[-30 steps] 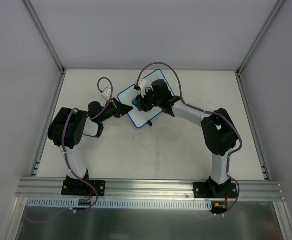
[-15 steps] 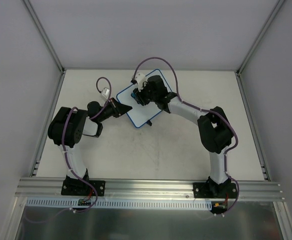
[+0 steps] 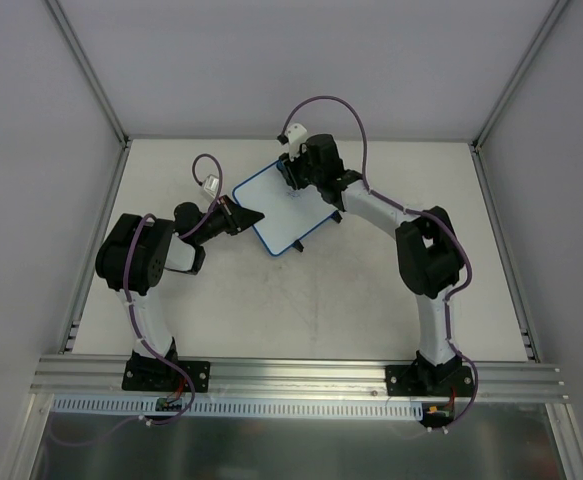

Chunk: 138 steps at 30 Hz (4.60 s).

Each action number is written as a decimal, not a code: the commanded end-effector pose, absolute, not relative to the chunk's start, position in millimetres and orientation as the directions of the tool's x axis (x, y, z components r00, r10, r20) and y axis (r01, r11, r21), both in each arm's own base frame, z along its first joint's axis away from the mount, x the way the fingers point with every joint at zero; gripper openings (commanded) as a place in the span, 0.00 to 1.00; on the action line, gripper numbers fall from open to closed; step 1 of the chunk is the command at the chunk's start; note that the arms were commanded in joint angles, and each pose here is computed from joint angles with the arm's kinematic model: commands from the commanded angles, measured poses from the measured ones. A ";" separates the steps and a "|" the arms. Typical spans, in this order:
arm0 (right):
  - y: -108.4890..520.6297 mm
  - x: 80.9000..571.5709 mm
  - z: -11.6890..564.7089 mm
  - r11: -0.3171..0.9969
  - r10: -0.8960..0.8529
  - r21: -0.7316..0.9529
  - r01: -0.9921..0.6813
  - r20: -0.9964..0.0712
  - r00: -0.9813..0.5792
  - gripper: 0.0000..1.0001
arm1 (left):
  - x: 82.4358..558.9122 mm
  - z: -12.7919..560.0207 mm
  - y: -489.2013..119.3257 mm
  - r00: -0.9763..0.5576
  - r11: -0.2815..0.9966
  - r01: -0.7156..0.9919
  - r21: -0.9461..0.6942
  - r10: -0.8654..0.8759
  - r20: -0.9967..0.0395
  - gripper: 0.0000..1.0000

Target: Erase the whiteboard

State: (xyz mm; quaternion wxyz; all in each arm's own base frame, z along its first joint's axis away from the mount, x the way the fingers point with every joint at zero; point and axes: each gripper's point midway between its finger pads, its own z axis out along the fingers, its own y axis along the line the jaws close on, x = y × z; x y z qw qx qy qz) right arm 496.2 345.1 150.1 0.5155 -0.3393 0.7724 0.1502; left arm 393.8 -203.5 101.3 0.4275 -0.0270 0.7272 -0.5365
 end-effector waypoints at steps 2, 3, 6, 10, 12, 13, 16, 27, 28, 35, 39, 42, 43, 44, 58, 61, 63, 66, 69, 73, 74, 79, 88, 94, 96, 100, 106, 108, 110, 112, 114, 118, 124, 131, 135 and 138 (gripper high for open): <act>340.6 491.6 115.7 0.727 -0.411 -0.114 -0.677 -0.862 -0.296 0.00 | 396.1 146.5 -198.0 -0.445 0.400 0.635 -0.661 -0.510 -0.736 0.00; 344.1 486.7 114.3 0.710 -0.417 -0.111 -0.695 -0.862 -0.289 0.00 | 395.7 146.5 -198.6 -0.446 0.399 0.635 -0.662 -0.510 -0.735 0.00; 349.5 468.7 101.9 0.681 -0.442 -0.101 -0.725 -0.846 -0.297 0.00 | 395.0 146.5 -198.5 -0.447 0.398 0.634 -0.663 -0.511 -0.734 0.00; 358.8 445.4 94.3 0.646 -0.462 -0.083 -0.759 -0.834 -0.301 0.00 | 395.4 146.6 -198.3 -0.446 0.399 0.633 -0.663 -0.512 -0.734 0.00; 366.3 431.6 91.2 0.617 -0.477 -0.080 -0.783 -0.829 -0.292 0.00 | 395.6 147.3 -198.1 -0.444 0.400 0.633 -0.663 -0.514 -0.734 0.00; 368.6 426.8 89.4 0.605 -0.486 -0.081 -0.793 -0.826 -0.287 0.00 | 395.6 147.6 -198.1 -0.444 0.399 0.633 -0.663 -0.514 -0.734 0.00; 374.5 414.1 84.8 0.582 -0.505 -0.082 -0.809 -0.816 -0.281 0.00 | 395.3 147.6 -198.3 -0.445 0.398 0.634 -0.663 -0.513 -0.734 0.00; 398.3 373.9 84.5 0.462 -0.565 -0.107 -0.880 -0.800 -0.199 0.00 | 394.6 147.2 -198.8 -0.450 0.394 0.634 -0.666 -0.513 -0.731 0.00; 397.5 372.7 84.4 0.463 -0.567 -0.109 -0.880 -0.799 -0.200 0.00 | 394.6 148.3 -198.9 -0.448 0.393 0.637 -0.664 -0.512 -0.733 0.00; 388.5 387.9 86.3 0.554 -0.542 -0.120 -0.823 -0.803 -0.248 0.00 | 394.6 147.7 -199.0 -0.451 0.391 0.634 -0.667 -0.513 -0.730 0.00; 369.0 407.4 85.3 0.654 -0.492 -0.094 -0.751 -0.807 -0.328 0.00 | 393.7 148.5 -198.7 -0.448 0.392 0.636 -0.665 -0.514 -0.731 0.00; 360.5 415.1 86.0 0.700 -0.435 -0.052 -0.713 -0.822 -0.367 0.00 | 393.5 149.6 -197.5 -0.444 0.395 0.634 -0.665 -0.518 -0.731 0.00; 355.9 414.3 81.8 0.716 -0.422 -0.038 -0.697 -0.819 -0.389 0.00 | 393.7 150.0 -197.4 -0.443 0.395 0.634 -0.665 -0.519 -0.731 0.00; 353.6 416.3 82.9 0.728 -0.408 -0.030 -0.684 -0.822 -0.398 0.00 | 394.0 150.5 -197.5 -0.442 0.394 0.635 -0.664 -0.520 -0.731 0.00; 271.1 444.0 66.9 0.921 -0.157 0.123 -0.369 -0.751 -0.641 0.00 | 397.1 151.7 -190.9 -0.434 0.394 0.625 -0.674 -0.543 -0.719 0.00; 262.3 448.1 67.9 0.935 -0.072 0.186 -0.301 -0.733 -0.677 0.00 | 397.3 152.4 -190.5 -0.433 0.392 0.626 -0.674 -0.544 -0.719 0.00; 261.8 448.4 69.8 0.940 -0.038 0.205 -0.271 -0.730 -0.682 0.00 | 396.6 153.3 -189.9 -0.431 0.391 0.628 -0.673 -0.545 -0.719 0.00; 267.3 448.2 69.7 0.946 -0.003 0.220 -0.237 -0.726 -0.687 0.00 | 396.7 153.7 -188.7 -0.428 0.393 0.627 -0.672 -0.546 -0.720 0.00; 270.6 446.2 65.5 0.955 -0.047 0.164 -0.246 -0.737 -0.674 0.00 | 396.0 154.2 -189.1 -0.430 0.391 0.630 -0.671 -0.544 -0.721 0.00; 288.3 448.2 74.4 0.949 -0.093 0.127 -0.289 -0.761 -0.641 0.00 | 395.6 156.0 -190.0 -0.431 0.385 0.636 -0.668 -0.541 -0.722 0.00; 299.4 454.5 88.6 0.944 -0.091 0.130 -0.305 -0.784 -0.614 0.00 | 395.4 156.5 -190.1 -0.430 0.385 0.638 -0.666 -0.540 -0.724 0.00; 343.7 437.4 94.6 0.882 -0.289 -0.003 -0.472 -0.794 -0.535 0.00 | 394.0 155.9 -190.7 -0.437 0.380 0.638 -0.670 -0.538 -0.721 0.00; 393.2 420.5 112.0 0.770 -0.329 0.060 -0.636 -0.816 -0.476 0.00 | 394.7 154.4 -192.8 -0.447 0.372 0.638 -0.675 -0.535 -0.717 0.00; 394.3 425.2 112.2 0.777 -0.318 0.065 -0.626 -0.818 -0.479 0.00 | 393.8 154.5 -193.5 -0.447 0.371 0.639 -0.673 -0.533 -0.719 0.00; 393.9 427.1 109.1 0.784 -0.309 0.073 -0.616 -0.815 -0.490 0.00 | 394.1 154.5 -193.3 -0.446 0.373 0.640 -0.672 -0.533 -0.719 0.00; 370.4 444.6 103.5 0.856 -0.197 0.143 -0.497 -0.798 -0.570 0.00 | 392.6 155.2 -194.5 -0.443 0.373 0.645 -0.667 -0.528 -0.724 0.00; 334.9 461.7 90.0 0.899 -0.044 0.262 -0.352 -0.744 -0.667 0.00 | 389.6 156.8 -197.0 -0.437 0.373 0.659 -0.653 -0.517 -0.736 0.00; 328.2 463.1 88.2 0.909 -0.030 0.258 -0.326 -0.742 -0.670 0.00 | 387.3 158.3 -198.4 -0.429 0.376 0.668 -0.642 -0.511 -0.745 0.00; 320.9 463.9 84.8 0.921 -0.023 0.246 -0.302 -0.740 -0.673 0.00 | 385.0 159.4 -200.0 -0.422 0.378 0.678 -0.631 -0.503 -0.754 0.00; 311.5 466.2 82.8 0.931 0.012 0.257 -0.259 -0.731 -0.682 0.00 | 382.1 159.1 -202.8 -0.421 0.376 0.684 -0.625 -0.495 -0.760 0.00; 299.8 465.8 76.5 0.945 0.037 0.252 -0.210 -0.717 -0.696 0.00 | 380.3 160.6 -204.5 -0.415 0.376 0.694 -0.615 -0.489 -0.767 0.00; 277.5 468.6 64.5 0.951 0.139 0.297 -0.091 -0.670 -0.729 0.00 | 375.8 163.0 -208.3 -0.405 0.374 0.711 -0.596 -0.475 -0.781 0.00; 257.8 463.2 62.7 0.959 0.173 0.283 -0.030 -0.663 -0.729 0.00 | 371.2 165.0 -212.5 -0.396 0.369 0.729 -0.576 -0.460 -0.795 0.00; 250.6 462.9 64.2 0.967 0.159 0.255 -0.027 -0.677 -0.719 0.00 | 370.1 166.1 -215.0 -0.390 0.368 0.736 -0.568 -0.456 -0.800 0.00; 258.7 468.0 74.1 0.964 0.134 0.256 -0.070 -0.697 -0.705 0.00 | 369.9 165.8 -216.0 -0.395 0.364 0.736 -0.572 -0.455 -0.798 0.00; 274.1 475.0 92.3 0.959 0.088 0.244 -0.147 -0.746 -0.660 0.00 | 370.4 165.4 -216.5 -0.400 0.360 0.735 -0.575 -0.455 -0.796 0.00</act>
